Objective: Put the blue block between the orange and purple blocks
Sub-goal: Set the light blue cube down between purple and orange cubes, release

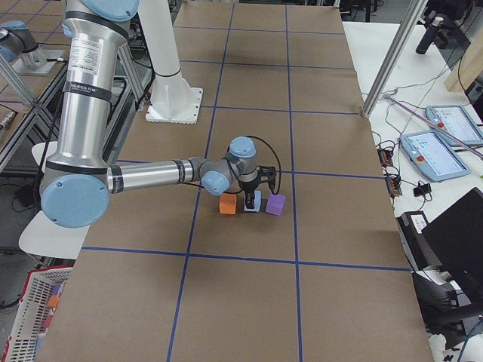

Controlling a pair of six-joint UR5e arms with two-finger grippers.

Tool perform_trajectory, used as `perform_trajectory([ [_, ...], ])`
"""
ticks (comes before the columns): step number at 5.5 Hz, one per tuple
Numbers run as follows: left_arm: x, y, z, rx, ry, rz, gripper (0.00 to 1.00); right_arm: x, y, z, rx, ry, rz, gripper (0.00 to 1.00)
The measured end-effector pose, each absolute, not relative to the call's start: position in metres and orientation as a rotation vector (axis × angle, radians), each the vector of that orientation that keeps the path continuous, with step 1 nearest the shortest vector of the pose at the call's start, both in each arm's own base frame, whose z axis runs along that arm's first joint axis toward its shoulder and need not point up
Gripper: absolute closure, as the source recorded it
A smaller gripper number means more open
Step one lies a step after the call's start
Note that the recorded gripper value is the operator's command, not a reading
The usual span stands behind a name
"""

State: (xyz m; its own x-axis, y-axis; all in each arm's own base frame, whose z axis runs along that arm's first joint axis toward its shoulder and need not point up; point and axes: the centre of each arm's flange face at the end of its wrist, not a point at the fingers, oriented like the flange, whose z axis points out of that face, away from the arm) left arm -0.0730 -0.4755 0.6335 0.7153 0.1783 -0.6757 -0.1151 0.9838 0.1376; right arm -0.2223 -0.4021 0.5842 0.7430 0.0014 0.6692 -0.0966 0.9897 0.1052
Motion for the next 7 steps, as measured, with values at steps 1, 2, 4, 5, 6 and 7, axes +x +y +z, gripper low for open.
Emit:
perform_trajectory([
  [1, -0.073, -0.476, 0.633, 0.088, 0.758, 0.162, 0.0, -0.227, -0.4, 0.584, 0.139, -0.727, 0.046, 0.0],
  [2, -0.073, -0.475, 0.633, 0.088, 0.759, 0.162, 0.0, -0.227, -0.4, 0.583, 0.143, -0.727, 0.044, 0.0],
  [4, -0.073, -0.475, 0.634, 0.087, 0.759, 0.162, 0.0, -0.201, -0.4, 0.559, 0.174, -0.757, 0.062, 0.0],
  [5, -0.073, -0.475, 0.634, 0.087, 0.759, 0.163, 0.0, -0.162, -0.412, 0.551, 0.189, -0.76, 0.057, 0.0],
  [6, -0.073, -0.475, 0.634, 0.088, 0.759, 0.163, 0.0, -0.106, -0.425, 0.56, 0.193, -0.728, -0.01, 0.0],
  [7, -0.073, -0.475, 0.634, 0.089, 0.759, 0.164, 0.0, -0.031, -0.429, 0.583, 0.171, -0.68, -0.116, 0.0],
])
